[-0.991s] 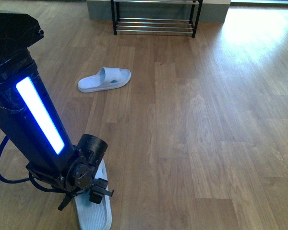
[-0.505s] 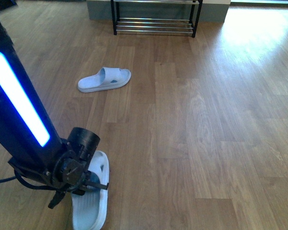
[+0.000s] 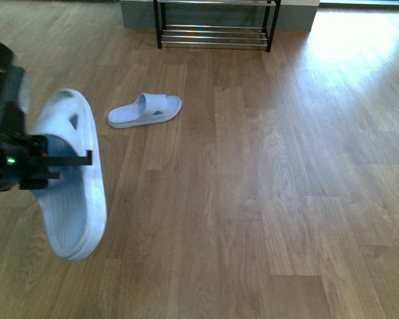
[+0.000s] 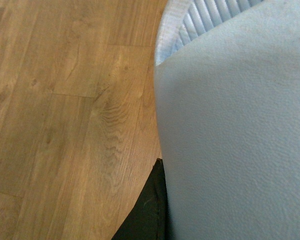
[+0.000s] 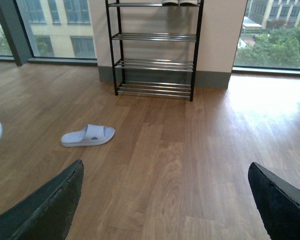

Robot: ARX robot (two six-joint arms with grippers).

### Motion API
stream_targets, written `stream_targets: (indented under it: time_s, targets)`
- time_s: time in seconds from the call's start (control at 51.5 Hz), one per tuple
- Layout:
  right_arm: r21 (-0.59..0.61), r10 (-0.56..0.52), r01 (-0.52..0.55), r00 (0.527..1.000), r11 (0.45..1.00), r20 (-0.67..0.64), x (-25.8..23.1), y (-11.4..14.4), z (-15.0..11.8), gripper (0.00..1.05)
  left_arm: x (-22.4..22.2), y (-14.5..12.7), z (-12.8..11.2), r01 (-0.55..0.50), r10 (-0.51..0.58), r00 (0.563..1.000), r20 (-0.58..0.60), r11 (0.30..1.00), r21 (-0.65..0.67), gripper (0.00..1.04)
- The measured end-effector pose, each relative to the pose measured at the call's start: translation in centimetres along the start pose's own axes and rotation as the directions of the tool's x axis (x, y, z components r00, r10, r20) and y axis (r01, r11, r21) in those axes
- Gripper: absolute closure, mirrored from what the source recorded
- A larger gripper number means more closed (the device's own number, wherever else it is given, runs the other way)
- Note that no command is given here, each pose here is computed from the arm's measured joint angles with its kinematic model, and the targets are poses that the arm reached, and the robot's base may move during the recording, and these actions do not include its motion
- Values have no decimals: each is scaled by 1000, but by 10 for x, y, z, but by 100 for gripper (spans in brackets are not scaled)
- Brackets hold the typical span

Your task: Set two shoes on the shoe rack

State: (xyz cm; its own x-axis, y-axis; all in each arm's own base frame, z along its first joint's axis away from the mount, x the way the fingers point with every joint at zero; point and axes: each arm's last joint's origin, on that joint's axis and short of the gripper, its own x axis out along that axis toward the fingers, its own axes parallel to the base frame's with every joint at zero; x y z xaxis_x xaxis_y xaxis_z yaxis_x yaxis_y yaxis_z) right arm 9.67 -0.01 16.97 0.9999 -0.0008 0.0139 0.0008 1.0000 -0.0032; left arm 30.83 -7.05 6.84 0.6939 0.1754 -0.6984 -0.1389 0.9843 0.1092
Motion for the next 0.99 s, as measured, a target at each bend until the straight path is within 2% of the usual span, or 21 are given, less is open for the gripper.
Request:
stream_targets:
  time_s: [0.194, 0.311, 0.408, 0.525, 0.661, 0.777, 0.855, 0.991]
  targets:
    - [0, 0, 0, 1000, 1000, 0, 0, 0, 0, 9, -106, 38, 1, -28, 40, 981, 191, 997, -68, 103]
    - [0, 0, 0, 1000, 1000, 0, 0, 0, 0, 9, -164, 57, -10, -64, 100, 921, 377, 992, -106, 103]
    - [0, 0, 0, 1000, 1000, 0, 0, 0, 0, 9, -188, 67, -23, -89, 142, 879, 455, 987, -137, 103]
    - [0, 0, 0, 1000, 1000, 0, 0, 0, 0, 9, -203, 76, -46, -112, 179, 851, 494, 980, -162, 103]
    - [0, 0, 0, 1000, 1000, 0, 0, 0, 0, 9, -205, 87, -65, -92, 192, 823, 535, 974, -207, 103]
    - [0, 0, 0, 1000, 1000, 0, 0, 0, 0, 9, -205, 91, -64, -72, 200, 807, 556, 967, -243, 103]
    - [0, 0, 0, 1000, 1000, 0, 0, 0, 0, 9, -209, 92, -58, -60, 194, 774, 603, 970, -235, 103]
    - [0, 0, 0, 1000, 1000, 0, 0, 0, 0, 9, -210, 94, -57, -86, 214, 768, 604, 968, -234, 103]
